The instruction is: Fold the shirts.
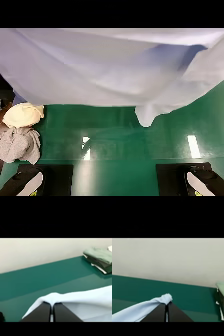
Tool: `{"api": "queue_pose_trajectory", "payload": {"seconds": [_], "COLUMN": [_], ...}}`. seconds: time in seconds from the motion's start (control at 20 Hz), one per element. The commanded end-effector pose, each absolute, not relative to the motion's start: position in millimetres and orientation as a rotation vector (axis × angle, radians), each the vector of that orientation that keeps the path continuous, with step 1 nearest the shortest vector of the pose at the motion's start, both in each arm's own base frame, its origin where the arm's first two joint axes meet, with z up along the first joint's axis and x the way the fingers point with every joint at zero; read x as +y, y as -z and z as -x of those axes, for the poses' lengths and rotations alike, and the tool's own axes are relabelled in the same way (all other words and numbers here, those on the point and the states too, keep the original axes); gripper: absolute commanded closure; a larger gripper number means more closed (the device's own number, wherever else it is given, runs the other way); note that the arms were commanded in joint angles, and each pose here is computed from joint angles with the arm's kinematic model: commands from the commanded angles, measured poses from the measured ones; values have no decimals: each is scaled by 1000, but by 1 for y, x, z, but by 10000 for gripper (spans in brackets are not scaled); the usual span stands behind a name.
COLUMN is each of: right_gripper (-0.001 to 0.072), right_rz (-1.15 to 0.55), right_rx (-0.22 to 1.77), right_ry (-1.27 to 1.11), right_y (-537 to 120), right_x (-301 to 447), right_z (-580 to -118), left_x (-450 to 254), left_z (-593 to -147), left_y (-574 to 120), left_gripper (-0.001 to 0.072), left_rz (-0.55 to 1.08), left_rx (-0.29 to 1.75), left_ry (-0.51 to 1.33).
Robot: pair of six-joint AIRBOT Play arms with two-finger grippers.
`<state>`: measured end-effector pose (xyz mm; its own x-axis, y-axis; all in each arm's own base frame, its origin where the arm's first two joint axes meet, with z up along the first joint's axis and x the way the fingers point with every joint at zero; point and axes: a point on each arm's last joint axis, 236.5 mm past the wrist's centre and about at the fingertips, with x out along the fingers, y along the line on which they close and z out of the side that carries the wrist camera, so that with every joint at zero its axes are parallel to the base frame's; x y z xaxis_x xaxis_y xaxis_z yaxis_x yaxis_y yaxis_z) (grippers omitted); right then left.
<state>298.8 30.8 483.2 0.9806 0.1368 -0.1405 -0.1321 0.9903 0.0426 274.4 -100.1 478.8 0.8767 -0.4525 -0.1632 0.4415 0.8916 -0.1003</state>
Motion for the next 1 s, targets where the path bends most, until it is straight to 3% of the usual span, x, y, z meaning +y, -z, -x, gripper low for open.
{"api": "queue_pose_trajectory", "payload": {"seconds": [0.0, 0.25, 0.5, 0.55, 0.6, 0.65, 0.7, 0.95], "right_gripper": [699, 697, 688, 568, 302, 254, 255, 261], "right_rz": [-49, -95, -276, -323, -382, -426, -446, -342], "right_rx": [415, 805, 892, 900, 911, 919, 916, 969], "right_ry": [-115, -119, -106, -120, -144, -160, -166, -245], "right_y": [-400, -235, -120, -110, -104, -105, -110, -143], "right_x": [26, 27, 39, 43, 51, 53, 50, 41], "right_z": [-353, -454, -521, -527, -530, -533, -533, -490], "left_x": [-97, -87, -76, -75, -74, -70, -64, -21], "left_z": [-323, -412, -473, -477, -478, -478, -477, -428], "left_y": [-404, -209, -84, -72, -67, -67, -72, -62], "left_gripper": [684, 684, 677, 376, 49, 51, 91, 93], "left_rz": [141, 330, 445, 454, 457, 461, 462, 492], "left_rx": [395, 808, 971, 989, 998, 1001, 1001, 1204], "left_ry": [469, 425, 343, 335, 330, 327, 325, 316]}}
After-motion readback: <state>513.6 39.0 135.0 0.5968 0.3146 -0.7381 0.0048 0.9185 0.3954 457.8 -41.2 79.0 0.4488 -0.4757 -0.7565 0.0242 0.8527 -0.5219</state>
